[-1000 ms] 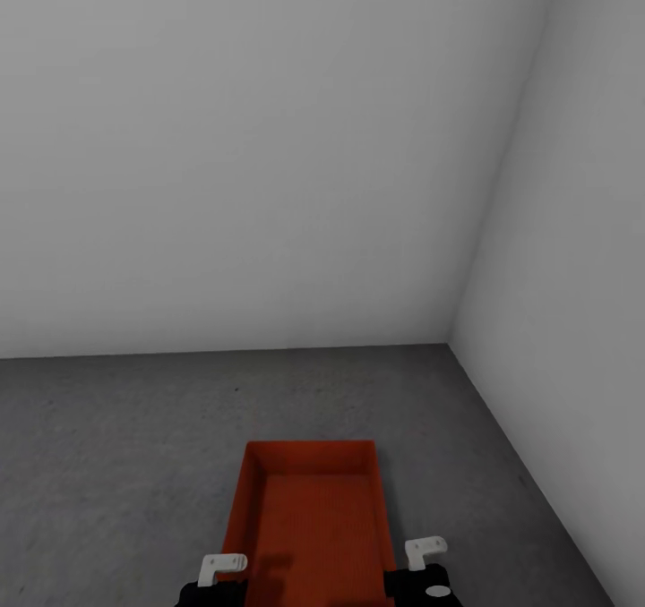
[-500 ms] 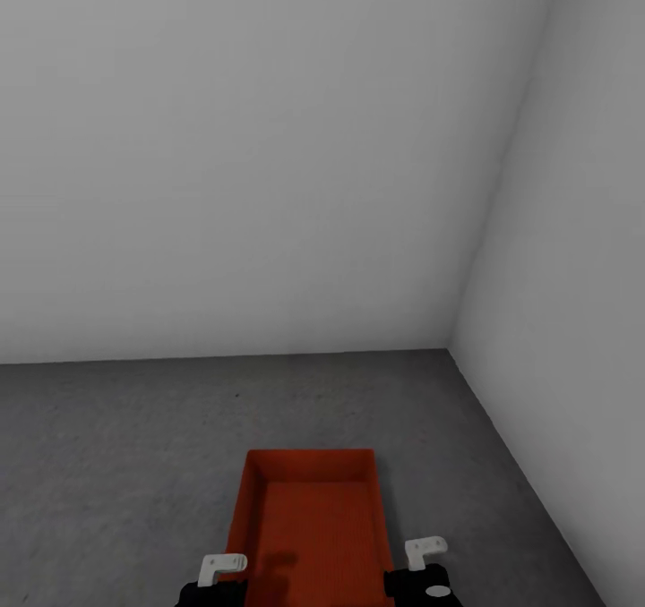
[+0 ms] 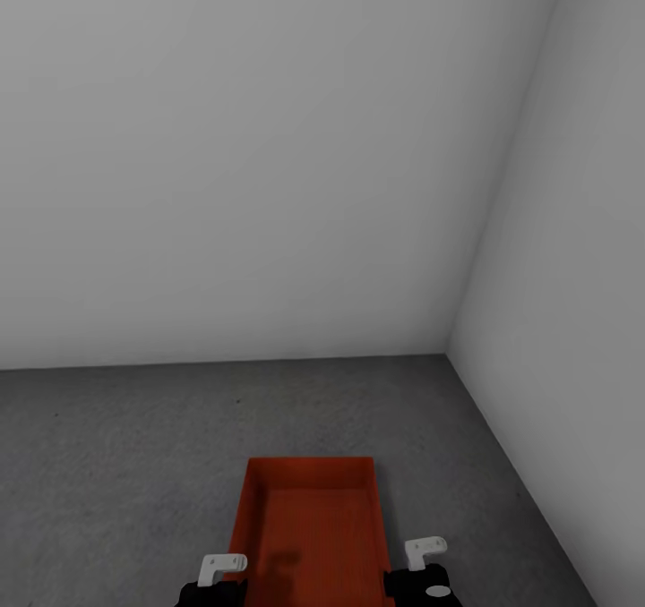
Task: Move the two storage containers from the living room to the garage. In the garage, place one container on the floor and stack the other container on top of it (either order is fine).
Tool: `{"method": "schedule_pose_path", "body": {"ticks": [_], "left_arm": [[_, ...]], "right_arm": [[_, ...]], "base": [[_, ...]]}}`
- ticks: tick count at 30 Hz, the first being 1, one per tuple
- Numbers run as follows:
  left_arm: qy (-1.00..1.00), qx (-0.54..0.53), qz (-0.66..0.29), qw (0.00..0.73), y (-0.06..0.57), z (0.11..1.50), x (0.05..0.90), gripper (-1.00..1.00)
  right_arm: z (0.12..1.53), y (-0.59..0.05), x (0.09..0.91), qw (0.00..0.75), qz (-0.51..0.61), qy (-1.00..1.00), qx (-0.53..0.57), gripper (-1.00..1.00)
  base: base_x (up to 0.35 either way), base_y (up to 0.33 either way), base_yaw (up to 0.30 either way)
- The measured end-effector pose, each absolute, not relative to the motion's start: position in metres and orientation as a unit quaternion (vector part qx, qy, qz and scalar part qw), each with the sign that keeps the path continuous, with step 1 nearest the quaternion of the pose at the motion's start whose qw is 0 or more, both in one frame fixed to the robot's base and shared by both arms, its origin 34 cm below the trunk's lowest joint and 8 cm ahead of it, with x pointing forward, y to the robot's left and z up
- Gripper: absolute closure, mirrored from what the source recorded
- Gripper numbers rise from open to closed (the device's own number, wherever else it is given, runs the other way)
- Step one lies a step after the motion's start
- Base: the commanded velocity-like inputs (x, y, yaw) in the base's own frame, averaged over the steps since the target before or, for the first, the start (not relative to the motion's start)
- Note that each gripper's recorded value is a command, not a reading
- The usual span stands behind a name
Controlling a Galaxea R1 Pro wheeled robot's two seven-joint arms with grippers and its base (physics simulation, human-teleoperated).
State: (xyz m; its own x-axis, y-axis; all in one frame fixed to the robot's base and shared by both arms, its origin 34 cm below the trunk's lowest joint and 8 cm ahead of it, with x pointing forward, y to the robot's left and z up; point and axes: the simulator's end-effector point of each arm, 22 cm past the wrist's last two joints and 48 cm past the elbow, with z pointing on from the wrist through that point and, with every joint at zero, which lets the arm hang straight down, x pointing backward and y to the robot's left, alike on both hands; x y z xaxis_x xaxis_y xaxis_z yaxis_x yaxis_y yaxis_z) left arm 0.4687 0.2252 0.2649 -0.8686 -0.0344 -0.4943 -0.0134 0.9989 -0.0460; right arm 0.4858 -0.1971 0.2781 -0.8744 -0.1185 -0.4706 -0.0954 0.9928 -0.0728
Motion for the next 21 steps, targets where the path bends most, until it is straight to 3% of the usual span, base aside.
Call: {"method": "schedule_pose_path", "body": {"ticks": [21], "left_arm": [[0.966,-0.012,-0.021,0.256,0.225,0.31,0.478,-1.0]], "right_arm": [[0.323,-0.197,0.495,0.244,-0.024,0.968,-0.056,-1.0]], "base": [[0.0,0.0,0.0]]}}
